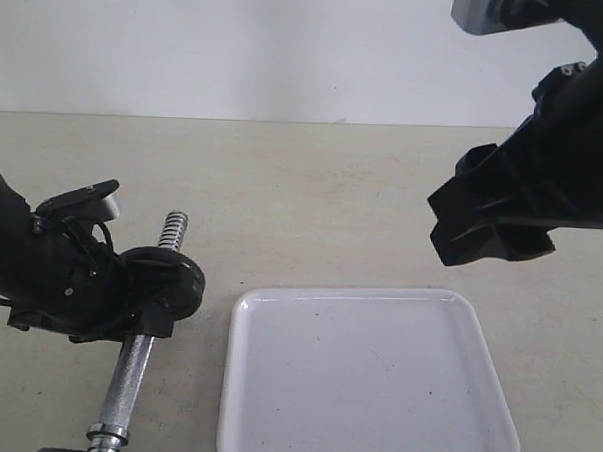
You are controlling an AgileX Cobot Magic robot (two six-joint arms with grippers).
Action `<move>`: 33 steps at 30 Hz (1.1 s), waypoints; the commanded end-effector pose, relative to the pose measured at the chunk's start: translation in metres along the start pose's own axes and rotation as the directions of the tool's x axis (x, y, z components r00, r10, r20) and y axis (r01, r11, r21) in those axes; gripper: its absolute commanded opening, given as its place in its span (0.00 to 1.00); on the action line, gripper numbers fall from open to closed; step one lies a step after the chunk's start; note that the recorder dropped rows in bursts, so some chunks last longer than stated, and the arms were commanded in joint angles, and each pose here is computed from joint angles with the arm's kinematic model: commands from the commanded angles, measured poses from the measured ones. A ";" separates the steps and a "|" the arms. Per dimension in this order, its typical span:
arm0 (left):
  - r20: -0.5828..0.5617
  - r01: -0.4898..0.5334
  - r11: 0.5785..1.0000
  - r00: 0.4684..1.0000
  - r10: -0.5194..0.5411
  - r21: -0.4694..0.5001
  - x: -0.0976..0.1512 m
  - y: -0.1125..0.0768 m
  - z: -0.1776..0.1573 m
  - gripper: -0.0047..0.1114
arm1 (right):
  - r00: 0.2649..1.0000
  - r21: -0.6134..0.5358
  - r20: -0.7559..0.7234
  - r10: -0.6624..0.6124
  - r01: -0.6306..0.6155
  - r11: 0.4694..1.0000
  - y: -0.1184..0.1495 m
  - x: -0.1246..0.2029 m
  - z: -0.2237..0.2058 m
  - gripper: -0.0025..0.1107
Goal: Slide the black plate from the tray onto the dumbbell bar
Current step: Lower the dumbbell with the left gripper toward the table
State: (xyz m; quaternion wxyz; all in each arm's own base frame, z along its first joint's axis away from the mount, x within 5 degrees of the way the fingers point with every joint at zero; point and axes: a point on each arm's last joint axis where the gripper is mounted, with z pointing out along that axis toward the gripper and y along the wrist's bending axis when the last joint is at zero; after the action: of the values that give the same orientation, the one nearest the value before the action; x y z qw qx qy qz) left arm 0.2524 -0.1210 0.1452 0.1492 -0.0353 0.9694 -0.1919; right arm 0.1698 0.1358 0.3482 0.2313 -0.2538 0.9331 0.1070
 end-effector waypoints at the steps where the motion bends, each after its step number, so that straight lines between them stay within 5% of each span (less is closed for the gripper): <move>1: 0.089 0.063 0.996 0.994 -0.068 0.062 -0.013 -0.014 -0.012 0.08 | 1.000 -0.007 0.016 0.003 -0.003 1.000 0.000 0.001 -0.003 0.51; 33: 0.124 0.051 0.995 0.990 -0.061 0.085 -0.010 -0.027 -0.010 0.08 | 0.999 -0.045 -0.018 0.029 -0.030 0.999 0.002 0.012 0.016 0.51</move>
State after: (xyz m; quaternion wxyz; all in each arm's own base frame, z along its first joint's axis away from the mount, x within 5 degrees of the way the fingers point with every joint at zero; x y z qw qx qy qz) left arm 0.2472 -0.1375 0.1467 0.1507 -0.0437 0.9647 -0.2115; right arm 0.1669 0.1390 0.3269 0.2099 -0.2452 0.9379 0.1268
